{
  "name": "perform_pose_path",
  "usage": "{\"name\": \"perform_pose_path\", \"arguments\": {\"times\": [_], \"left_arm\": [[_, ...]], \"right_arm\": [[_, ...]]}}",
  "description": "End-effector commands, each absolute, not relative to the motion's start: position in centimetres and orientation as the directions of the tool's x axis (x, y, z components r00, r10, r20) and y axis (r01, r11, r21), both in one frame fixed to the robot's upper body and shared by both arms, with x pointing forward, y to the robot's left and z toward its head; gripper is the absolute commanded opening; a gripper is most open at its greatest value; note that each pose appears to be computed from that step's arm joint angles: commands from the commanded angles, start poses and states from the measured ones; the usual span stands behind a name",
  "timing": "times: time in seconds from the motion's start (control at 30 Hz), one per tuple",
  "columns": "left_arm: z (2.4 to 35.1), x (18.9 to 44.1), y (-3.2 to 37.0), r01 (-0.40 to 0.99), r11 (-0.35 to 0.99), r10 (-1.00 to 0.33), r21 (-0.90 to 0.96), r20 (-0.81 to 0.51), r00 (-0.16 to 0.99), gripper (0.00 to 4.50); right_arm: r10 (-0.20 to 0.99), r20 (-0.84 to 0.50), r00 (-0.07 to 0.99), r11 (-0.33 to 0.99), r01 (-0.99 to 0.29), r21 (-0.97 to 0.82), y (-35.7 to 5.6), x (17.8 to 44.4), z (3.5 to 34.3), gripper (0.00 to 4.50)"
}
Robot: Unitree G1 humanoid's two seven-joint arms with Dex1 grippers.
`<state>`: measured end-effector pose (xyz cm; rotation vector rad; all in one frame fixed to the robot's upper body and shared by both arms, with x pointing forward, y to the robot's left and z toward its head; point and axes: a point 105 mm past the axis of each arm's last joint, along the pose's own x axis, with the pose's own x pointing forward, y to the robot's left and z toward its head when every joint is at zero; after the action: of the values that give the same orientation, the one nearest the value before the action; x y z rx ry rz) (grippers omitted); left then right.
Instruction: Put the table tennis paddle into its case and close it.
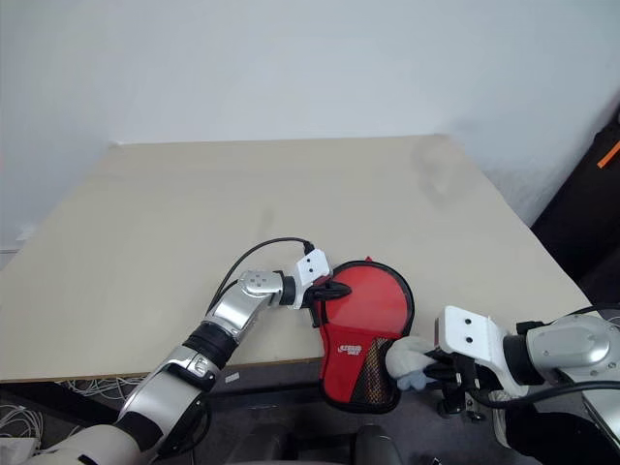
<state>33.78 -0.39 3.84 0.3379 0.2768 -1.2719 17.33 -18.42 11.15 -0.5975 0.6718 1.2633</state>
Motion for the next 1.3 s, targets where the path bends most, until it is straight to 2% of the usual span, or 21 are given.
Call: {"name": "perform_pose_path", "arguments": {"times": [0.03,0.57,0.67,0.8,0.87,0.93,1.0,1.03,1.13,1.23,1.3], "left_arm": [[1.9,33.4,0.5,0.965,0.255,-0.847,0.068,-0.465,0.257,0.00],[2.3,33.7,0.6,0.966,0.251,-0.847,0.070,-0.468,0.254,0.00],[2.3,33.9,0.5,0.964,0.257,-0.846,0.072,-0.466,0.260,0.00],[2.5,34.0,0.3,0.961,0.268,-0.849,0.073,-0.454,0.271,0.00],[2.6,34.0,0.4,0.959,0.273,-0.850,0.073,-0.448,0.276,0.00],[3.4,34.0,0.3,0.958,0.277,-0.863,0.071,-0.420,0.281,0.00],[4.9,33.8,0.6,0.958,0.279,-0.883,0.072,-0.373,0.285,0.41],[5.6,33.8,0.8,0.955,0.283,-0.889,0.083,-0.352,0.294,0.64],[8.0,35.1,2.8,0.903,0.394,-0.855,0.172,-0.291,0.429,1.61],[10.3,35.7,5.5,0.848,0.490,-0.818,0.202,-0.228,0.527,2.71],[11.4,36.0,7.5,0.804,0.552,-0.778,0.219,-0.213,0.592,3.41]], "right_arm": [[0.678,-0.729,0.094,0.126,-0.992,-0.011,-17.4,15.7,11.8,0.01],[0.730,-0.680,-0.062,0.013,-0.995,0.104,-14.1,9.8,11.1,0.01],[0.744,-0.665,-0.059,0.011,-0.995,0.100,-13.5,9.6,11.0,0.01],[0.750,-0.662,-0.004,0.054,-0.996,0.068,-13.4,10.6,11.1,0.01],[0.756,-0.655,0.019,0.073,-0.996,0.054,-13.6,11.4,11.4,0.68],[0.780,-0.620,0.088,0.132,-0.991,0.025,-14.2,13.7,12.5,1.27],[0.805,-0.560,0.196,0.226,-0.974,-0.017,-14.8,16.9,13.9,1.99],[0.807,-0.536,0.248,0.271,-0.962,-0.037,-15.0,18.4,14.4,2.38],[0.767,-0.481,0.424,0.431,-0.896,-0.103,-15.8,23.3,15.2,3.38],[0.726,-0.456,0.515,0.514,-0.847,-0.138,-15.9,26.3,15.1,4.49],[0.726,-0.437,0.531,0.530,-0.837,-0.137,-15.3,27.3,15.0,4.50]]}}
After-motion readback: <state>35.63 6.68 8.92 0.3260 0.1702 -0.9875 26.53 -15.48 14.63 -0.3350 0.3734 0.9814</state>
